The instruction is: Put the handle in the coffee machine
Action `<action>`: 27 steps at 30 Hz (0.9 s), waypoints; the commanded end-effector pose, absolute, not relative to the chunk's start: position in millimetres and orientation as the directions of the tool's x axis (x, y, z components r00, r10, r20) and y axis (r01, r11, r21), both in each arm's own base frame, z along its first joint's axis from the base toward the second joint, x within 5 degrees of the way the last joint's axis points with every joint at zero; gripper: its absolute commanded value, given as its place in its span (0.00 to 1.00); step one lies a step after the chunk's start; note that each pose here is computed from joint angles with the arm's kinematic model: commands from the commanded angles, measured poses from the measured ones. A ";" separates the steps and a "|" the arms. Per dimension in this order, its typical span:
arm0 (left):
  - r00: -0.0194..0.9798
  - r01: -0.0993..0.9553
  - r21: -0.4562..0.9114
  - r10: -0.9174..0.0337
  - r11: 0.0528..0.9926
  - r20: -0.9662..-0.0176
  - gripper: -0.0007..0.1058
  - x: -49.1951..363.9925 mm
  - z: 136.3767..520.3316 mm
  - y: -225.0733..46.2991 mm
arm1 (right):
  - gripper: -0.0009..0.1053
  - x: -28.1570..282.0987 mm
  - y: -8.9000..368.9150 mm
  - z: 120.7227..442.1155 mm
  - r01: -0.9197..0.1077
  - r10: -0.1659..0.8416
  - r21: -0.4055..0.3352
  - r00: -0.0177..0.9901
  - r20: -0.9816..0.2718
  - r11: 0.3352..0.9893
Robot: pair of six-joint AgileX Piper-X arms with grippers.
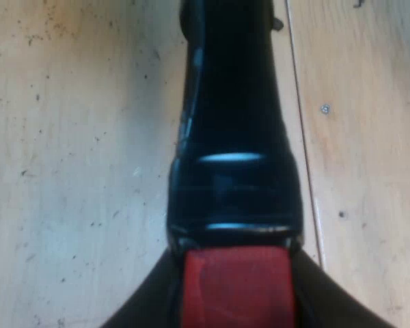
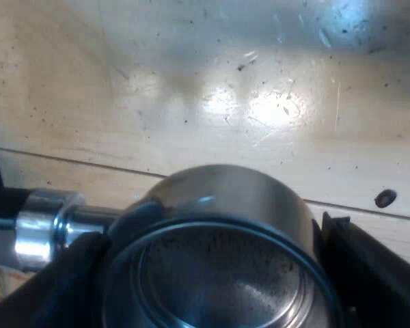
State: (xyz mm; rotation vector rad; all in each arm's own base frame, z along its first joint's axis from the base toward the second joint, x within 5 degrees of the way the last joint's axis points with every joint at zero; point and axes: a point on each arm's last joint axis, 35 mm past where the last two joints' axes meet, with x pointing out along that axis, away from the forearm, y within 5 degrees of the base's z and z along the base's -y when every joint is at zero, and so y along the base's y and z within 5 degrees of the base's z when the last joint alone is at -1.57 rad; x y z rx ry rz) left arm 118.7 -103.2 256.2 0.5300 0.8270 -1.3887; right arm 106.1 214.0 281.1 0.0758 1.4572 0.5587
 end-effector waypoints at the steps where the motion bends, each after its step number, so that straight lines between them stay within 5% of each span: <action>1: -0.024 0.983 -0.139 -0.669 0.120 -0.743 0.01 120.0 259.0 -106.0 | 0.01 106.1 217.6 290.1 -0.342 0.464 0.437 -0.004 -0.886 0.832; 4: -0.031 0.984 -0.141 -0.675 0.109 -0.737 0.01 119.7 259.2 -106.1 | 0.01 106.7 217.3 290.0 -0.342 0.457 0.425 0.014 -0.889 0.838; 7: -0.051 0.982 -0.162 -0.694 0.096 -0.718 0.01 119.5 259.9 -106.1 | 0.16 107.3 217.6 290.1 -0.345 0.456 0.420 0.026 -0.889 0.839; 11: -0.049 0.979 -0.173 -0.705 0.105 -0.708 0.01 121.2 260.3 -104.1 | 0.66 109.7 219.6 291.3 -0.376 0.466 0.410 0.068 -0.882 0.831; 13: -0.045 0.977 -0.178 -0.710 0.114 -0.702 0.01 122.5 260.4 -102.4 | 0.82 110.4 221.2 292.2 -0.421 0.481 0.410 0.074 -0.874 0.809; 19: -0.037 0.972 -0.191 -0.720 0.134 -0.693 0.01 124.9 260.6 -98.7 | 0.75 112.2 220.3 294.0 -0.443 0.470 0.372 0.131 -0.873 0.816; 27: -0.064 0.954 -0.256 -0.724 0.159 -0.687 0.01 123.6 259.0 -90.6 | 0.74 110.5 208.4 316.8 -0.438 0.430 0.254 0.367 -0.825 0.862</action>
